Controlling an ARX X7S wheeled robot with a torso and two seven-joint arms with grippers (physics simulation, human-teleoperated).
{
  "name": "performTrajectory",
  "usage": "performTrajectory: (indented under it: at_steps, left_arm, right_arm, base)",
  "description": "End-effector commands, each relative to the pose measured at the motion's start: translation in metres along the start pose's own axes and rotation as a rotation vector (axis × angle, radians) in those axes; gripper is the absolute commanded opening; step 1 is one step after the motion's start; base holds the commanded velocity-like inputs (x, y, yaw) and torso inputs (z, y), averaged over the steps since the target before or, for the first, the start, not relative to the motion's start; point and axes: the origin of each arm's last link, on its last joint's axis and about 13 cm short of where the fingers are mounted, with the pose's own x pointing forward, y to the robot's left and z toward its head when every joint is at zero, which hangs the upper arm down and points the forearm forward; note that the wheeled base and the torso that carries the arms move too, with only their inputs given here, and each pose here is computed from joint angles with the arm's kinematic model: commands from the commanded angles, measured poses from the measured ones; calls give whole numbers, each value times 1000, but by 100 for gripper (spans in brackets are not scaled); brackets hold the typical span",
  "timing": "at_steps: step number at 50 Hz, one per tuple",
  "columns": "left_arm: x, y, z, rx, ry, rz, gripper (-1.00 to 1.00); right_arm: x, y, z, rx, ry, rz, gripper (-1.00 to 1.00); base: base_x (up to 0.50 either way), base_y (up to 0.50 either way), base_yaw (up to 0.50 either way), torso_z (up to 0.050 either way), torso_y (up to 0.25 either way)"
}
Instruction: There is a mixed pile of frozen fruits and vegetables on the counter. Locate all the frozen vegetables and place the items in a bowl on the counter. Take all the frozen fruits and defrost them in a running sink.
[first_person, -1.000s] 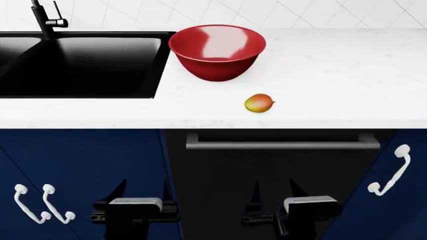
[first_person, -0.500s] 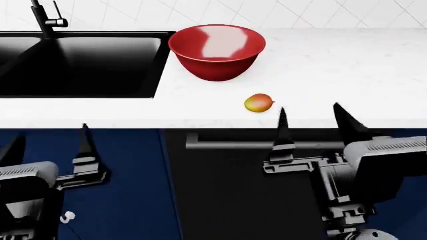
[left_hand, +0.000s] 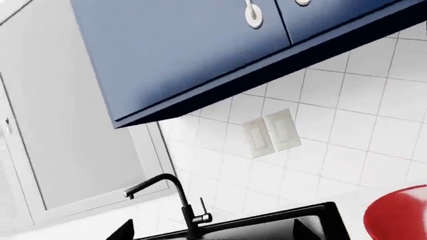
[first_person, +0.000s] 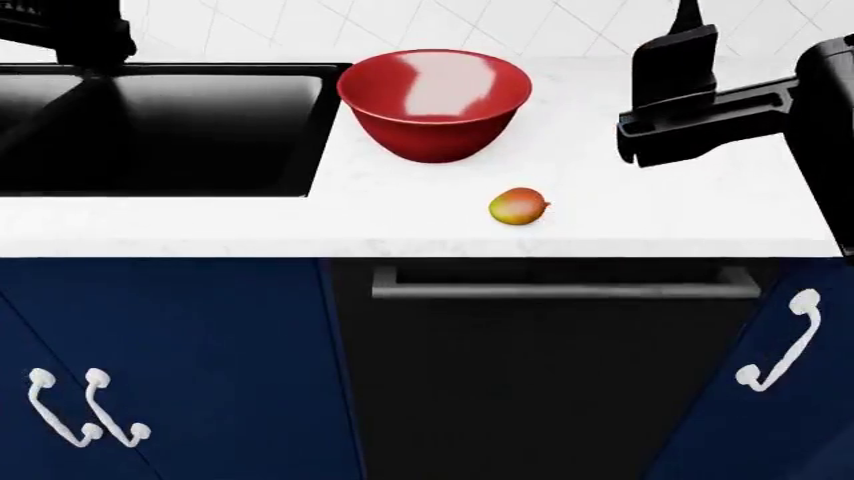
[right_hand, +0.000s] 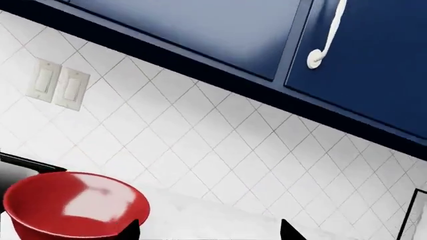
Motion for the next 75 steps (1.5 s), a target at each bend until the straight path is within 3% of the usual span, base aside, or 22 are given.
performTrajectory:
  at_steps: [1,27,35,46,53,75]
  left_arm:
    - [5,17,30,301,47,75,100]
    - [1,19,18,324,89,13,100]
    - [0,18,15,325,97,9,100]
    - [0,19,14,323,103,13,100]
    - [0,19,14,326,104,17,100]
    - [0,19,13,330,113,9,100]
  right_arm:
    - [2,-20,20,-45,48,-78,100]
    - [5,-7,-6,-21,142,59,100]
    - [1,2,-11,63,193,121,100]
    - [-8,22,-21,220,344,365,100]
    - [-13,29,-30,250,421,470,100]
    - [-26,33,-48,348,612,557,100]
  base:
    - [156,0,0,0,0]
    - [480,0,0,0,0]
    - [187,0,0,0,2]
    - [0,0,0,0,0]
    - [0,0,0,0,0]
    - [0,0,0,0,0]
